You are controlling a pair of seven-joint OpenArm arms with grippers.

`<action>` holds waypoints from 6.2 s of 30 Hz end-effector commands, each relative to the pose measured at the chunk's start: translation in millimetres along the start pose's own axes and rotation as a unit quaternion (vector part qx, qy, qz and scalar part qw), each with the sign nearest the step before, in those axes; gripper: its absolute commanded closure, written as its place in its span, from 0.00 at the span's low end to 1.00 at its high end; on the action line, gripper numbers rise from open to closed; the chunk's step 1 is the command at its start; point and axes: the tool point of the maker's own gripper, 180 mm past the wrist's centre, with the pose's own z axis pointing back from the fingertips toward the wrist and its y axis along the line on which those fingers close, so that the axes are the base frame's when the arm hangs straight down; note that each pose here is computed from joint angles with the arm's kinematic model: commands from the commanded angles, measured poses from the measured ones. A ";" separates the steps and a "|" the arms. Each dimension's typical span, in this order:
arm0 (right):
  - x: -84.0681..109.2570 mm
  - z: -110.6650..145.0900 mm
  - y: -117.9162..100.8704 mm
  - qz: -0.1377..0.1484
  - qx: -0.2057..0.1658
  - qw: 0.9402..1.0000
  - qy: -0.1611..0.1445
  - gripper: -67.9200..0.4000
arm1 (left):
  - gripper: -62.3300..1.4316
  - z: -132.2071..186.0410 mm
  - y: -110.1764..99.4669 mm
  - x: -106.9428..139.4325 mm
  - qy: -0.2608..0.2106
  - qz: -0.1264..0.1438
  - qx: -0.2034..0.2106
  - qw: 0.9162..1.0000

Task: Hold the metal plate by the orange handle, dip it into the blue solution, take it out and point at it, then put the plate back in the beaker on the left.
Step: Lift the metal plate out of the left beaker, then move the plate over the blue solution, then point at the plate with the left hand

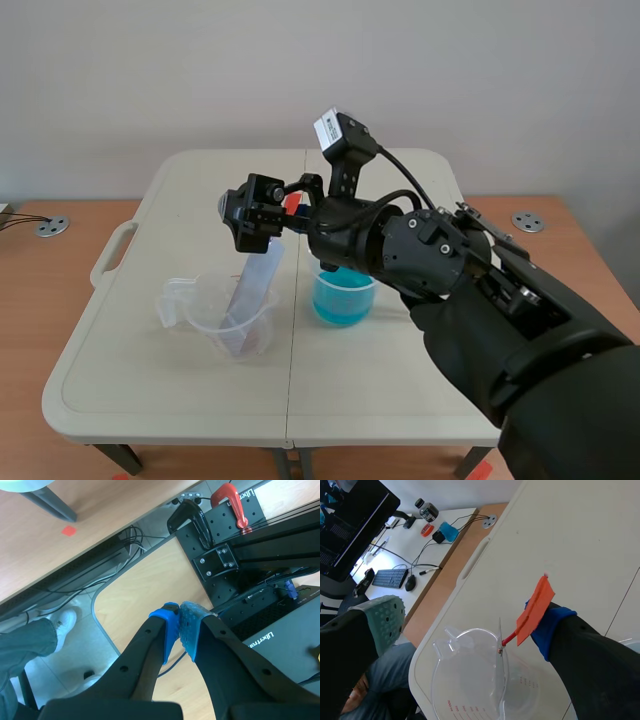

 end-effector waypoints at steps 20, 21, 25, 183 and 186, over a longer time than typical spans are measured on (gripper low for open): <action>23.2 -1.3 0.7 -0.005 0.001 0.999 -0.034 0.98 | 0.91 1.0 -1.3 3.8 -0.007 0.001 -0.003 1.000; 23.2 -1.3 0.9 -0.005 0.002 0.999 -0.034 0.98 | 0.91 1.0 -1.3 3.8 -0.007 0.001 -0.003 1.000; 23.4 -1.4 2.1 -0.004 0.005 0.999 -0.035 0.98 | 0.91 1.0 -1.3 3.8 -0.007 0.001 -0.003 1.000; 146.8 126.7 59.5 0.331 0.048 0.932 -0.136 0.98 | 0.91 -131.3 -7.8 348.5 -0.330 -0.268 -0.129 0.896; 147.1 126.8 60.1 0.329 0.049 0.933 -0.138 0.98 | 0.91 -128.1 4.1 341.6 -0.327 -0.262 -0.119 0.900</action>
